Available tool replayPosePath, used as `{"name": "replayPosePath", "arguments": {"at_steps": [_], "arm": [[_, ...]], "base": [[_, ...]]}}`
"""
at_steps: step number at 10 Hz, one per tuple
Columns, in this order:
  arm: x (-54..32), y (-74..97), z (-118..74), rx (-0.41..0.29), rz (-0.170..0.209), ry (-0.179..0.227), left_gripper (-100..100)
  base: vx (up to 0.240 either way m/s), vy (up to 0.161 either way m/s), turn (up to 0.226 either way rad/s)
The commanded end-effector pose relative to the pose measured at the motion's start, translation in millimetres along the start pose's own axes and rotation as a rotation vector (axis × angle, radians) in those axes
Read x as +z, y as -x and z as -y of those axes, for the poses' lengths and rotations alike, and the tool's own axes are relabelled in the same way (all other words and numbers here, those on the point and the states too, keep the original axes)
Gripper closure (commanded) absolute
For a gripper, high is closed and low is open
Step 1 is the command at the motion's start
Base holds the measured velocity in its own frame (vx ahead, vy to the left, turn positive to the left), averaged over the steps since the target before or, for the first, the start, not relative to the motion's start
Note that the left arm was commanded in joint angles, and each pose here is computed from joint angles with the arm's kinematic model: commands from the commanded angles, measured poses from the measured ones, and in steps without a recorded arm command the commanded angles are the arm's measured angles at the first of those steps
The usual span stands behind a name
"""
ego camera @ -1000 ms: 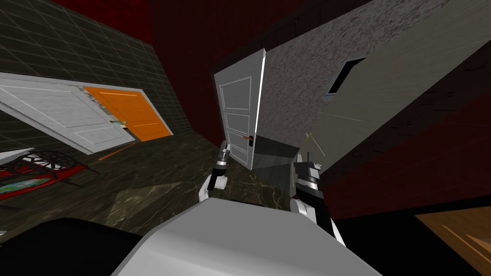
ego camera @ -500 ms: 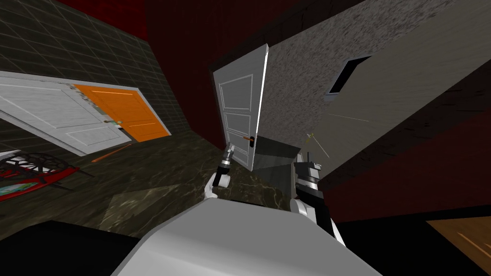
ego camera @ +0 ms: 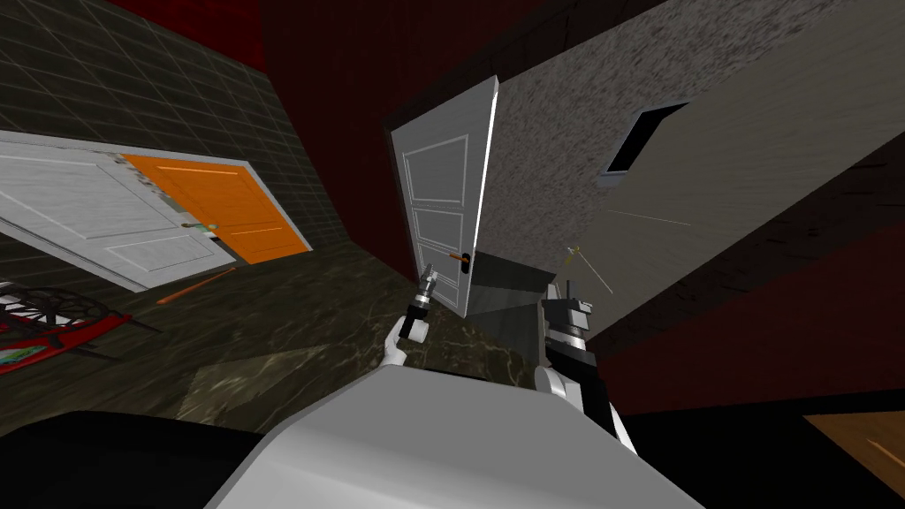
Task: Push the door open
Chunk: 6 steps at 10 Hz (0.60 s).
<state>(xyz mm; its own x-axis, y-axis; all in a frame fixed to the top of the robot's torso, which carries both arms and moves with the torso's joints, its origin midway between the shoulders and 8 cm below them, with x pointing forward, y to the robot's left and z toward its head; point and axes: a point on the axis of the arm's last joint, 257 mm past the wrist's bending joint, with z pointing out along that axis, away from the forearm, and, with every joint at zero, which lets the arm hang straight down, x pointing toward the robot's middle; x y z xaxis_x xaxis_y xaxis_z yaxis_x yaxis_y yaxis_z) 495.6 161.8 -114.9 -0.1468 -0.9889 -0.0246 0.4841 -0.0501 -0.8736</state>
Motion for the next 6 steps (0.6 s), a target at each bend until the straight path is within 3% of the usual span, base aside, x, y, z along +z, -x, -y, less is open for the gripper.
{"name": "replayPosePath", "arguments": {"at_steps": [1, 2, 5, 6], "arm": [[7.3, -10.2, -14.1, -0.015, -0.021, 0.028, -100], [4.4, -10.1, -21.6, -0.015, -0.021, 0.045, -100], [11.2, -24.3, -45.3, -0.032, -0.049, 0.092, -100], [9.6, -24.3, -48.8, -0.032, -0.049, 0.099, -100]], "base": [[0.078, 0.059, -0.040], [0.056, 0.052, -0.023], [0.054, 0.048, -0.019], [0.041, 0.034, -0.016]]}}
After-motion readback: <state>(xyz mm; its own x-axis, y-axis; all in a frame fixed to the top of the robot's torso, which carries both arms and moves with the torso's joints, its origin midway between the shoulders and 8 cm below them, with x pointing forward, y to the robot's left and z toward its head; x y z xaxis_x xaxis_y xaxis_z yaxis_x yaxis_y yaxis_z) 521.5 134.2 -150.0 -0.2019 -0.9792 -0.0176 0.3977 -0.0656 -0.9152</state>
